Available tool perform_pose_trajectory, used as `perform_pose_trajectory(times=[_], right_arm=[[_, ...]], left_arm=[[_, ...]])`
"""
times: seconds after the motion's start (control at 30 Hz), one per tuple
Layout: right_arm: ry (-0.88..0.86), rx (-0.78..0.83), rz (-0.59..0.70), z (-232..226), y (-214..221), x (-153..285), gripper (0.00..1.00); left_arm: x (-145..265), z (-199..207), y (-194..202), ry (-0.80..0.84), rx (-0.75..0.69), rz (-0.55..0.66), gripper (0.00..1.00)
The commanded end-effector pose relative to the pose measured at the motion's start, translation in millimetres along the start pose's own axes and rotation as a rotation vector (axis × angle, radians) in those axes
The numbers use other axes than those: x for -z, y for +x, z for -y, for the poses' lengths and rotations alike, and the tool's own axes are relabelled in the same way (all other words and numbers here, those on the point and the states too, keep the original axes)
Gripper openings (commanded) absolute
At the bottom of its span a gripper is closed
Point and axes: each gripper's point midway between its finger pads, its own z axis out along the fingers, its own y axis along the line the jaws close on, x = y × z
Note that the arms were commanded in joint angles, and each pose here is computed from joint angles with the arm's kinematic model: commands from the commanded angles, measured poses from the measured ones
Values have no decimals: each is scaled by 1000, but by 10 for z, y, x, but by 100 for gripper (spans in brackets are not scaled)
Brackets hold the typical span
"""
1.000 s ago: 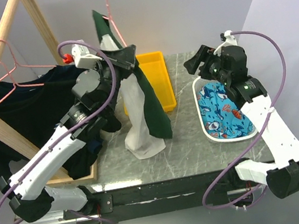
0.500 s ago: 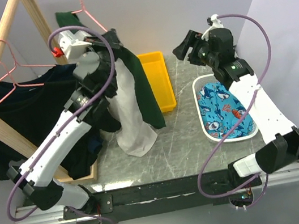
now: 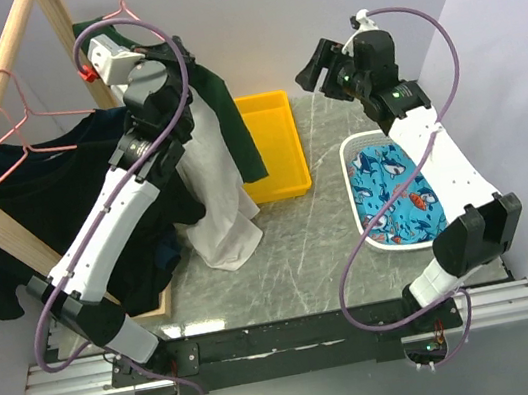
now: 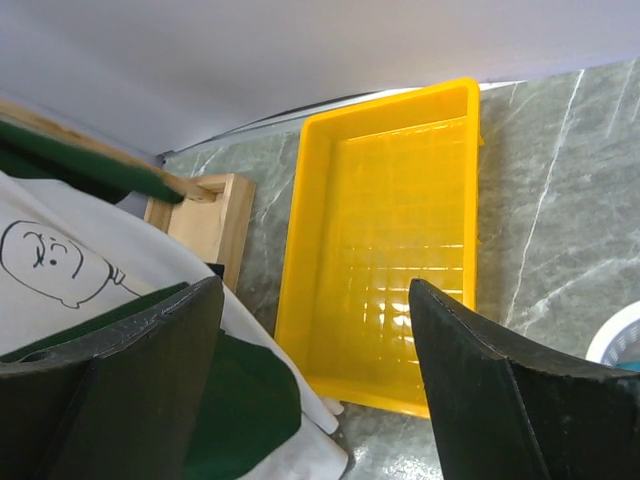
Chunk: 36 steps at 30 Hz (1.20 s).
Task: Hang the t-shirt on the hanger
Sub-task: Place the hanger at the clothesline.
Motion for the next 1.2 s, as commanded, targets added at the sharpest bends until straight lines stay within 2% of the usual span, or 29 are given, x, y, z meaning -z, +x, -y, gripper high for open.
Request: perform_pose_trajectory(times=[0.0, 0.43, 0.83, 1.17], right_arm=[[-42, 35, 38, -178, -206, 48, 83], [-58, 41, 2, -198, -156, -40, 83], [-70, 50, -26, -296, -79, -125, 83], [-63, 61, -52, -319, 29, -183, 83]], left_arm=[[-33, 282, -374, 61, 67, 62, 1], [-175, 62, -697, -5, 60, 174, 1], [-55, -187, -1135, -51, 97, 301, 2], [-18, -356, -1387, -68, 128, 346, 1]])
